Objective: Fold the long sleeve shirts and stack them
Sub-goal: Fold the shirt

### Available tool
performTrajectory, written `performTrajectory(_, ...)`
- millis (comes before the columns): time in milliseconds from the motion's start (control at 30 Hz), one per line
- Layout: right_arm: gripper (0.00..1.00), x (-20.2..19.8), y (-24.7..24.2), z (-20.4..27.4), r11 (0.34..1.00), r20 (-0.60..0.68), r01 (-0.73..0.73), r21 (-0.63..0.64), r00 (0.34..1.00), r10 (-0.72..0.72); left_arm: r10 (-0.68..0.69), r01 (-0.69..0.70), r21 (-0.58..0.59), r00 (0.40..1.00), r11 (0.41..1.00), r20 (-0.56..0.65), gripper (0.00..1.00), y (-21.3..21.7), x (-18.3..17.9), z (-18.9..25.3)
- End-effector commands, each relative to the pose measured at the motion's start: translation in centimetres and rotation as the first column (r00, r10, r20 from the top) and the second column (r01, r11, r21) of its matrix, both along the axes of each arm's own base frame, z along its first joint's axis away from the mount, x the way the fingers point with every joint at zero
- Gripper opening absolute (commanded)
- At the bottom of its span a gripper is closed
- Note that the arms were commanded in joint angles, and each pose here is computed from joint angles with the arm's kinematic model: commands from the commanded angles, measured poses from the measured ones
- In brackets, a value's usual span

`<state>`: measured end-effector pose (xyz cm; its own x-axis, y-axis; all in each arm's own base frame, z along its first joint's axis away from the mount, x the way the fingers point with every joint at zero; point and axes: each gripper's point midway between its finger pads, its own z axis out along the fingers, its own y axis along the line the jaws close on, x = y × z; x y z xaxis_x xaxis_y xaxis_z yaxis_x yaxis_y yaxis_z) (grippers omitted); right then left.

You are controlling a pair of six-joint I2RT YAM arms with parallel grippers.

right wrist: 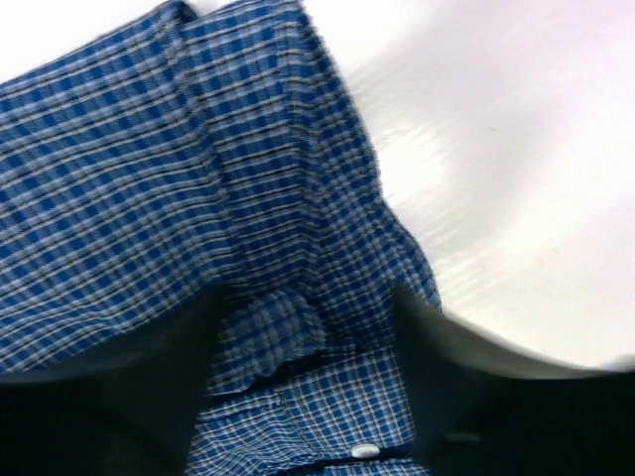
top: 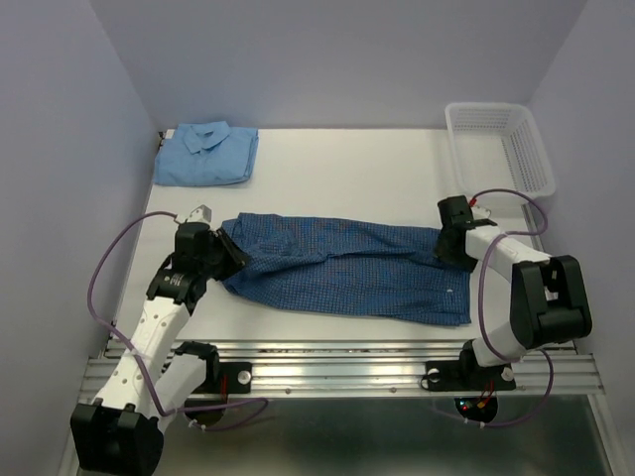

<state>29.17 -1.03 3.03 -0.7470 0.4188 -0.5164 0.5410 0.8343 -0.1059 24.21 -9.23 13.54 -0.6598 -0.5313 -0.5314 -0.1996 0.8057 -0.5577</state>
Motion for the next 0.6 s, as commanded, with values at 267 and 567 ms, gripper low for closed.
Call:
performTrajectory(267, 1.00, 6.2, 10.6, 11.2, 0.861, 0.398, -0.502, 0.083, 0.809, 0.433, 0.102, -0.115, 0.064, 0.979, 0.991, 0.175, 0.99, 2.0, 3.4, 8.0)
performTrajectory(567, 1.00, 7.8, 32.8, 15.4, 0.271, 0.544, -0.960, -0.068, 0.192, 0.817, 0.396, -0.422, 0.147, 0.901, 0.894, 0.178, 0.99, 6.7, 7.7, 7.3)
